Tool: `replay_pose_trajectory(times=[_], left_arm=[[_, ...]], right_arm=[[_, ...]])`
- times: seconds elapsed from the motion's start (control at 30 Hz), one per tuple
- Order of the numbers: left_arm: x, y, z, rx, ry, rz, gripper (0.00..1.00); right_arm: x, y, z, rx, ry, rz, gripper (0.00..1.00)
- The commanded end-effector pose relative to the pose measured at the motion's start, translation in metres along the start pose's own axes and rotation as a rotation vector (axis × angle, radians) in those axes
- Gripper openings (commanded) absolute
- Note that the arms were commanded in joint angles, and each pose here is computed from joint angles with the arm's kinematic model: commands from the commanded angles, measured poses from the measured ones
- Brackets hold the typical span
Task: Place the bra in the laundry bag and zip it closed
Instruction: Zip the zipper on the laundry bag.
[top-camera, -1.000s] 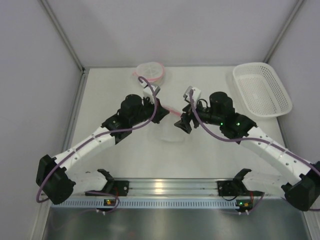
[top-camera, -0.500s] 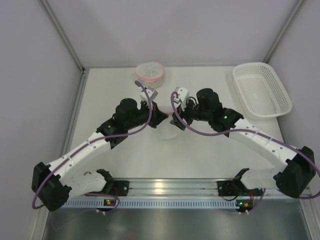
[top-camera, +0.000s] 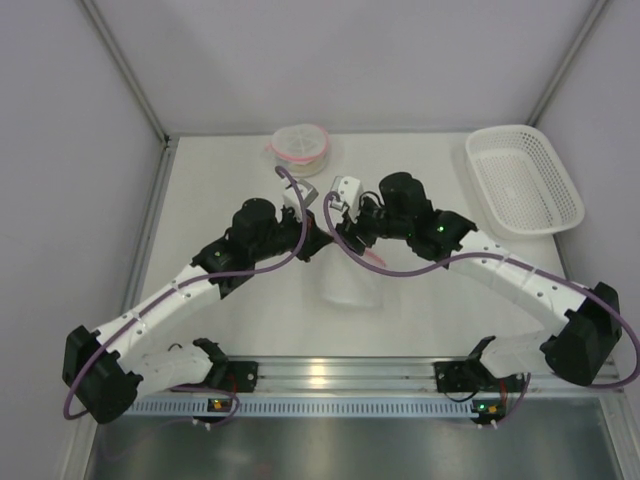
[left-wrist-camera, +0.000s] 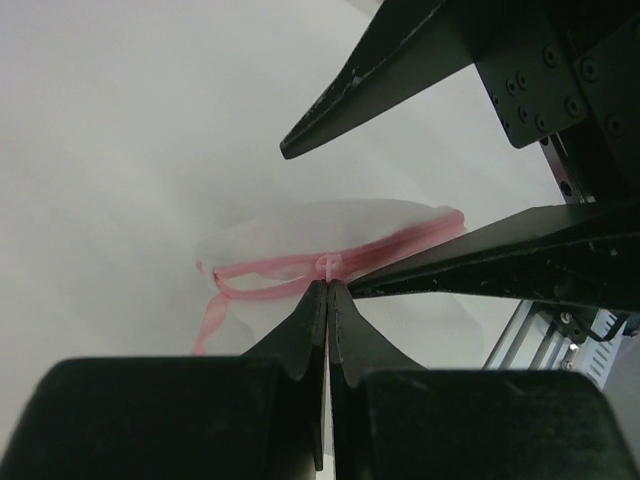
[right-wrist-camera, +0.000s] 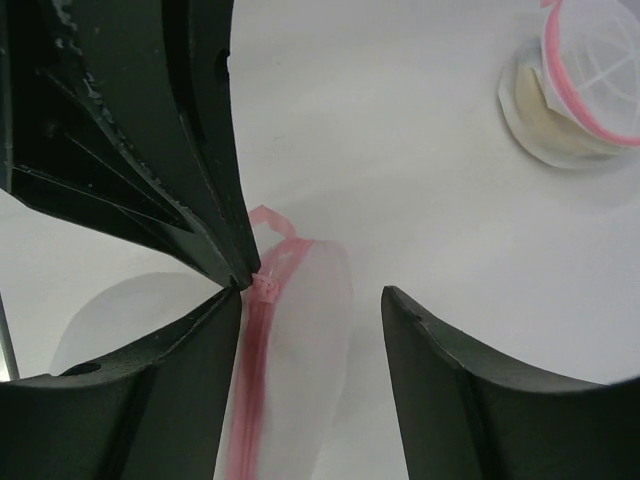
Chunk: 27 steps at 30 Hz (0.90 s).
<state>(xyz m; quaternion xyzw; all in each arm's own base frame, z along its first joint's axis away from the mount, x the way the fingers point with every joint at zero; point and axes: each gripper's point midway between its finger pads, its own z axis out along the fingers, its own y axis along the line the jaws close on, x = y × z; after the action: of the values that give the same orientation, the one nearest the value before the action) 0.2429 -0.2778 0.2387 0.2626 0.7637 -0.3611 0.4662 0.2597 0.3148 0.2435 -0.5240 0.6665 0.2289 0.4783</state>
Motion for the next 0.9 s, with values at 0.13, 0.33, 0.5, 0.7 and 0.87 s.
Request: replay_pose_trajectory(times=[0.13, 0.33, 0.5, 0.7, 0.87], left_arm=[[-0.025, -0.006, -0.007, -0.002, -0.081, 0.003, 0.0], [-0.03, -0.01, -0.009, 0.016, -0.107, -0.001, 0.0], [-0.032, -0.007, -0.01, -0.007, -0.123, -0.023, 0.0], [-0.033, -0.003, -0.009, -0.027, -0.131, -0.044, 0.0], [-0.035, -0.008, -0.009, -0.002, -0.139, -0.043, 0.0]], right_arm=[[-0.016, 0.013, -0.017, -0.013, -0.041, 0.007, 0.62], [-0.009, 0.026, -0.01, -0.071, -0.034, 0.071, 0.64], [0.006, 0.027, 0.003, -0.063, 0.014, 0.142, 0.67], [0.009, 0.028, 0.002, -0.026, 0.021, 0.193, 0.68], [0.008, 0.027, 0.007, -0.004, 0.003, 0.206, 0.56]])
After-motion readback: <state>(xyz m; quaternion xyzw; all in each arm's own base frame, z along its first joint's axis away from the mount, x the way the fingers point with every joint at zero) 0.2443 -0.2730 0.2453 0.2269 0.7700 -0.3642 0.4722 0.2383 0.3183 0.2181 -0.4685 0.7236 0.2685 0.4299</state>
